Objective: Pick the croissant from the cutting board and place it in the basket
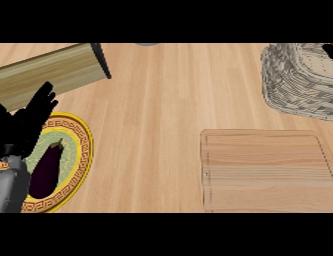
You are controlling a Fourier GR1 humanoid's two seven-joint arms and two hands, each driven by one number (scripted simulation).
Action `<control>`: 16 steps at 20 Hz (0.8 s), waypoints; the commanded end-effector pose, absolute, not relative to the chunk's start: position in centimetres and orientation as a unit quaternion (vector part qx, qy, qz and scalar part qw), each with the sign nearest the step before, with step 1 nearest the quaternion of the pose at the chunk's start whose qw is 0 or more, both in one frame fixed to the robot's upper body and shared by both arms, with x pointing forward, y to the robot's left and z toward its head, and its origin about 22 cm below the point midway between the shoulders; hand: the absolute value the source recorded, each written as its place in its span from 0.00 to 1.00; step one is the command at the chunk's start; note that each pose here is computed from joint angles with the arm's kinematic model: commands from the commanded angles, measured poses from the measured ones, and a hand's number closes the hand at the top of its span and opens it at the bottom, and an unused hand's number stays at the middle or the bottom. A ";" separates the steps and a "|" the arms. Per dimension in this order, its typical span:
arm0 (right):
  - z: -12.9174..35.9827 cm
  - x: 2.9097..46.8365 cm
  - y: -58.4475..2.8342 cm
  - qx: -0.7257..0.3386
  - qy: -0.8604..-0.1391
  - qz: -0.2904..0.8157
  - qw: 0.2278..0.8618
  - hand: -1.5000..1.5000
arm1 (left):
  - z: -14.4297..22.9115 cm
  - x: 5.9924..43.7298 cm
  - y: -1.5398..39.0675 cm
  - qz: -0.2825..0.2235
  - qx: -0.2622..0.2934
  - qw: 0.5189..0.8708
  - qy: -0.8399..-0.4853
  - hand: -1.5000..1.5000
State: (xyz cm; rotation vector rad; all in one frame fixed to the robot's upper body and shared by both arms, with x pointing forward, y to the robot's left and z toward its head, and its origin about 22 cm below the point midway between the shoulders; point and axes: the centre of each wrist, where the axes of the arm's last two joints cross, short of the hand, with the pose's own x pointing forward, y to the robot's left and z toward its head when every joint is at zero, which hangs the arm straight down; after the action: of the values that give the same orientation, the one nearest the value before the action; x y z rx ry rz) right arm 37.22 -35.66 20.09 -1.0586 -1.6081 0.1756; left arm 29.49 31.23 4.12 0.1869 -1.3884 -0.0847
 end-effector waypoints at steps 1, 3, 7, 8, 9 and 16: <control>17.8 38.3 -37.1 -0.439 -0.672 0.029 0.595 0.00 | 5.2 30.8 30.3 -0.035 0.092 0.763 -0.639 0.50; 17.3 38.6 -37.4 -0.459 -0.671 0.064 0.579 0.00 | 3.7 29.5 31.0 -0.039 0.085 0.763 -0.640 0.50; 16.3 39.7 -39.0 -0.430 -0.693 0.077 0.574 0.00 | 3.7 29.2 31.6 -0.037 0.085 0.761 -0.642 0.50; 14.8 39.6 -38.4 -0.425 -0.700 0.074 0.570 0.00 | 3.7 28.1 31.5 -0.035 0.082 0.763 -0.640 0.50; 17.8 40.8 -37.6 -0.415 -0.712 0.066 0.563 0.00 | 3.7 30.1 30.4 -0.030 0.085 0.758 -0.646 0.50; 20.3 38.5 -42.9 -0.379 -0.724 -0.115 0.564 0.00 | 3.9 29.5 32.0 -0.026 0.089 0.764 -0.638 0.50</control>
State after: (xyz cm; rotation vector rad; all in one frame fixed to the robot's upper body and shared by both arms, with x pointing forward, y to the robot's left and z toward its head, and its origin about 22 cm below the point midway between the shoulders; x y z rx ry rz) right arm 39.62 -40.38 19.04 -0.9459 -1.6845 -0.0701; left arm 28.98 31.40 3.58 0.1857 -1.3854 -0.0712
